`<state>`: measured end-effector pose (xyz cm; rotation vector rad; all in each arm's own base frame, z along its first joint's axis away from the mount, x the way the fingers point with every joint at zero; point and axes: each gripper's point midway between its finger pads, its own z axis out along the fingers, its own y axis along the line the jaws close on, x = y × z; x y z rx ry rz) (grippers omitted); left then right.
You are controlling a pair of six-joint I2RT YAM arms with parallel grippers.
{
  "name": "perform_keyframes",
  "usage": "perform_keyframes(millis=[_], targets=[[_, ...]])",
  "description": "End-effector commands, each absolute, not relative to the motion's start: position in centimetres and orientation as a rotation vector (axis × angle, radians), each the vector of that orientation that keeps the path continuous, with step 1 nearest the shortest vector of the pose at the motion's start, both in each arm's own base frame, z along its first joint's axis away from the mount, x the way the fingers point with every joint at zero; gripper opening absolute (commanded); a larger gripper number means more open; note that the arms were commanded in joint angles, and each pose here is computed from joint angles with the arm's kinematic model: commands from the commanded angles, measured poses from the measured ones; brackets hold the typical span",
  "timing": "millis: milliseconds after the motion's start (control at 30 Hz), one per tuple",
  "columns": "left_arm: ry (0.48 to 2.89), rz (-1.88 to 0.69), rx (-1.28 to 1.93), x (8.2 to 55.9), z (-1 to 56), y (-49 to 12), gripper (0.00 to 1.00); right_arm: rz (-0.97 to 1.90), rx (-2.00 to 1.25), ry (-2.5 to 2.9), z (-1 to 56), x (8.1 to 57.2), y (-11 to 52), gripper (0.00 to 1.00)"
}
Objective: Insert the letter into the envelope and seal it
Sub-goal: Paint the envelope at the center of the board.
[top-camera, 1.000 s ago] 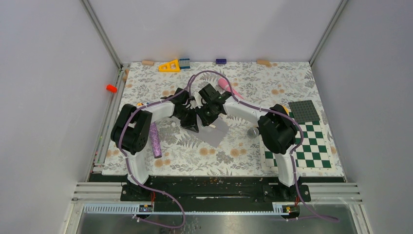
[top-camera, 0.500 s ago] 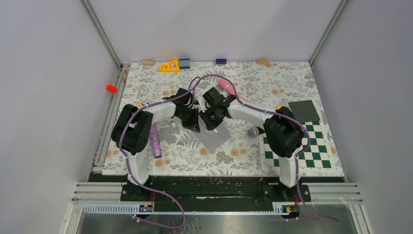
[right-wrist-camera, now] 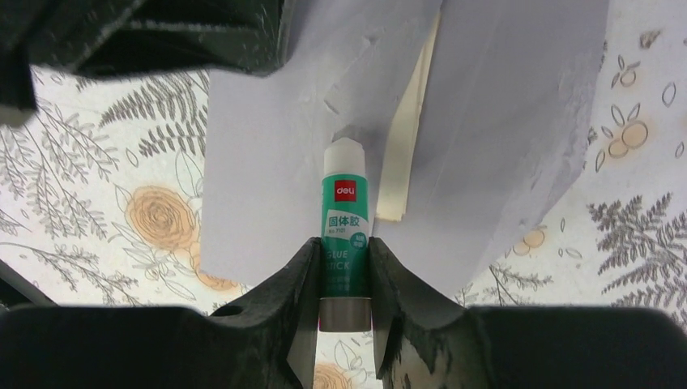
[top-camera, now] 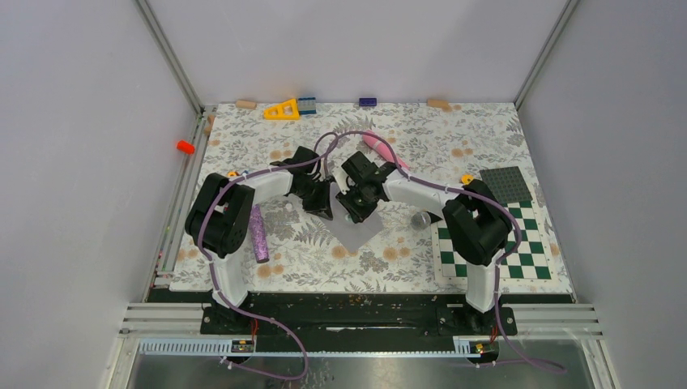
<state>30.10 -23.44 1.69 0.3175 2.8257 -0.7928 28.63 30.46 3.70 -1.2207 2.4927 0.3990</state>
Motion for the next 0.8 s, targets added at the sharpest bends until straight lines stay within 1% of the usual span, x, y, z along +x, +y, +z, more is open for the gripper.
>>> perform_keyframes(millis=[0,300,767], targets=[[2.835,-0.580,0.375,30.6,-0.9,-21.7,0.00,0.319,-1.278,2.509,4.6,27.1,28.4,0.00],[2.833,-0.590,0.376,30.6,-0.9,-21.9,0.00,0.329,-1.298,2.513,5.2,26.3,27.9,0.00],[2.825,-0.625,0.395,30.4,-0.7,-22.5,0.00,0.387,-1.228,2.522,4.9,28.7,31.2,0.00]])
